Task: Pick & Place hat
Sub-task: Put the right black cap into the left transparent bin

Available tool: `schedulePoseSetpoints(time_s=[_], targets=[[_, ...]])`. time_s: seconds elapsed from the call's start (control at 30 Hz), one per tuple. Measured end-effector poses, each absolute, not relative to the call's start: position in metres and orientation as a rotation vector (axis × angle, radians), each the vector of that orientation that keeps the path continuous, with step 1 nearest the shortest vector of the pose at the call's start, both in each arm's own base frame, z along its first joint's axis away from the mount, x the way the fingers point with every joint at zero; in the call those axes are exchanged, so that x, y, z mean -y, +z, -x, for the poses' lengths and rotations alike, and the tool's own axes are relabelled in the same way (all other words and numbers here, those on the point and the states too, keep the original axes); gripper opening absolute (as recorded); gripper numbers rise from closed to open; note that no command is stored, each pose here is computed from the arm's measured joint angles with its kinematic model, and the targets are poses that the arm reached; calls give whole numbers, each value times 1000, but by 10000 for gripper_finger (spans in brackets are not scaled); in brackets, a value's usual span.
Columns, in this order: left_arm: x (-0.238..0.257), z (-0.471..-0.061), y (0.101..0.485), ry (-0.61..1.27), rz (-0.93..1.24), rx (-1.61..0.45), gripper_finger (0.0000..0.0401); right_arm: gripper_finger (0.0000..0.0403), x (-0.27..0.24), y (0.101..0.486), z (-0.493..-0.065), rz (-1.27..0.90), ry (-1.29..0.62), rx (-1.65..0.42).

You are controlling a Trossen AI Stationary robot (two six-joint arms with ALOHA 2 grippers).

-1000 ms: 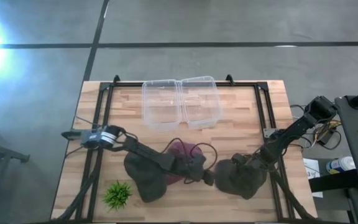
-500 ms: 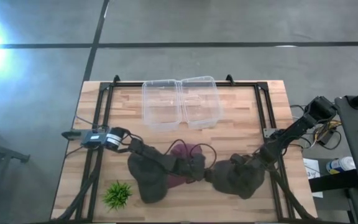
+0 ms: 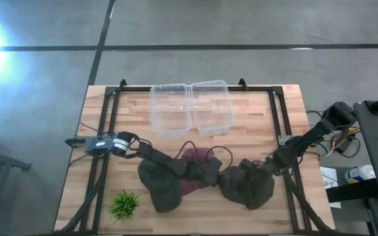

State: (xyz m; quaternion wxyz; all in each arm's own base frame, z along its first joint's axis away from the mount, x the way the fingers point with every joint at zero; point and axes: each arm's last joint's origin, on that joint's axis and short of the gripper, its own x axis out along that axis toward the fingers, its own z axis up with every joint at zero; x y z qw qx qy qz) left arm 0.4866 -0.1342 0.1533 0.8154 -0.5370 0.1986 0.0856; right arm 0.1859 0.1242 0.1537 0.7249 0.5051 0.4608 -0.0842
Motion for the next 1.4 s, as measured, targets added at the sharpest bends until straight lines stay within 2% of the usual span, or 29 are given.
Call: schedulePoseSetpoints(time_s=[0.1,0.17,0.33,0.53,0.7,0.87,1.0,1.13,1.27,1.4], targets=[[135,-488,162,157,1144,-403,35,185,-125,162,-187,-1099,-146,-1014],[137,-487,171,141,1132,-391,13,185,-125,171,-186,-1099,-122,-1009],[134,-472,203,181,1006,-424,8,185,-121,198,-181,-1068,-67,-981],[123,-426,262,396,806,-480,6,185,-114,248,-170,-1010,119,-810],[115,-388,326,440,753,-343,6,185,-106,301,-159,-916,260,-583],[112,-337,389,502,667,-147,6,185,-96,330,-150,-820,231,-431],[108,-291,417,703,560,-22,6,185,-91,330,-147,-745,110,-466],[98,-248,427,881,506,63,6,185,-88,317,-145,-770,-30,-561],[84,-231,419,942,509,21,6,185,-88,296,-145,-840,-143,-662],[63,-230,402,1015,510,-154,6,185,-89,278,-147,-886,-214,-707]])
